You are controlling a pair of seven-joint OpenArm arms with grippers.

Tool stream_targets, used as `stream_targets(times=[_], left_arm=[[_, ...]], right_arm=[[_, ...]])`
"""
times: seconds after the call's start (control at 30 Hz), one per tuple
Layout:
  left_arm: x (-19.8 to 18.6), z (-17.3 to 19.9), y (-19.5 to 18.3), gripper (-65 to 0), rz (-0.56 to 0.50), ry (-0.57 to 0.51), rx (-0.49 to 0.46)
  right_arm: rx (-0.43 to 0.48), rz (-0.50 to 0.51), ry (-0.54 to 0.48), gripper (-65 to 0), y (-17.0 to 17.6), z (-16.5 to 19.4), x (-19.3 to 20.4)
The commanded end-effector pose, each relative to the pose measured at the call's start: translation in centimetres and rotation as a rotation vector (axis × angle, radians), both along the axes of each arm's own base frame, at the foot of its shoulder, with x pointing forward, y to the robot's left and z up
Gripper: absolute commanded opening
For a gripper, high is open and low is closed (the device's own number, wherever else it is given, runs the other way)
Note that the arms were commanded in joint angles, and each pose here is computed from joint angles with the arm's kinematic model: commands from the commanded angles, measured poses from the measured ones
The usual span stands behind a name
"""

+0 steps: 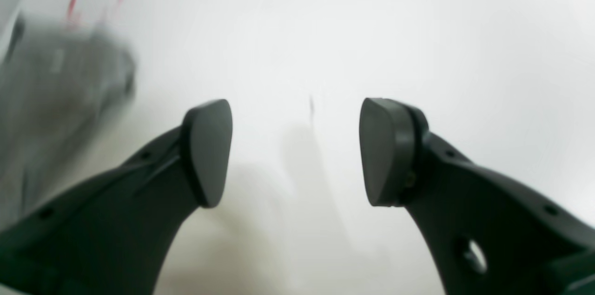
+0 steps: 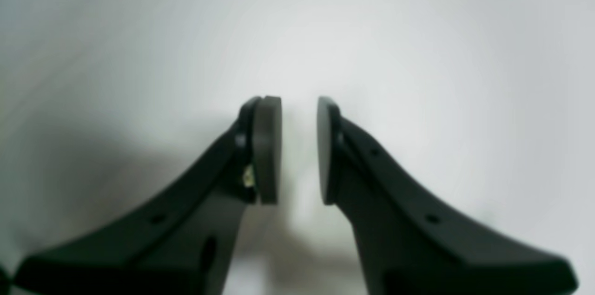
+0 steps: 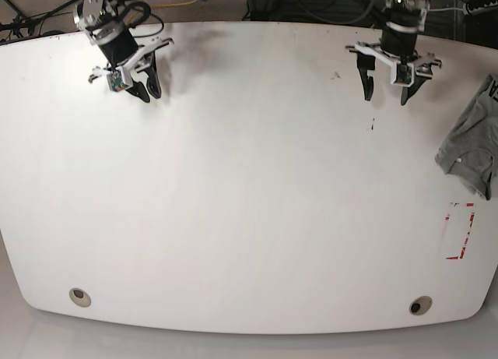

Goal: Fold the T-shirt properly

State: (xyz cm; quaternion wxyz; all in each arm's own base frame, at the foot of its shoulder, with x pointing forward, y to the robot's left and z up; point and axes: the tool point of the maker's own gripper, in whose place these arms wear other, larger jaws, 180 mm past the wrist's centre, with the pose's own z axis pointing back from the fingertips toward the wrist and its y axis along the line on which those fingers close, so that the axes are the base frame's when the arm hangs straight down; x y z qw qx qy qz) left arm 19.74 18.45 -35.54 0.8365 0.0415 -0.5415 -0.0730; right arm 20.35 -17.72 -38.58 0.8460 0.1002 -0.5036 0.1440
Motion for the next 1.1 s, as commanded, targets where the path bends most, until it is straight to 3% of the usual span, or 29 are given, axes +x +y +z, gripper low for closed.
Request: stream_targets(times=[0.0, 0.17, 0.3, 0.57, 0.77, 1.07], left_arm=[[-3.2, 0.1, -0.7, -25.8, -0.003, 0.041, -0.02], [-9.3, -1.1, -0.9, -26.0, -0.002, 0.19, -0.026], [-14.5, -1.9, -1.4, -26.0, 0.038, 0.318, -0.092], [-21.9, -4.7, -1.0, -26.1, 0.073, 0.531, -0.108], [-26.0, -10.8, 0.2, -26.1, 0.13, 0.682, -0.124], [-27.3, -19.9, -0.5, -26.1, 0.083, 0.854, -0.159]], right_arm=[[0.062, -0.047, -0.03, -52.6, -0.8, 1.8, -1.6], [0.078, -0.05, 0.072, -52.8, -0.4, 1.4, -6.8], [0.078, -0.053, 0.175, -52.8, -0.3, 0.4, -11.1], [0.149, -0.148, 0.305, -52.8, 1.1, -0.4, -18.5], [0.221, -0.201, 0.495, -52.8, 2.4, -5.6, -23.9], [0.245, -0.207, 0.693, -52.8, 3.7, -14.4, -26.7]])
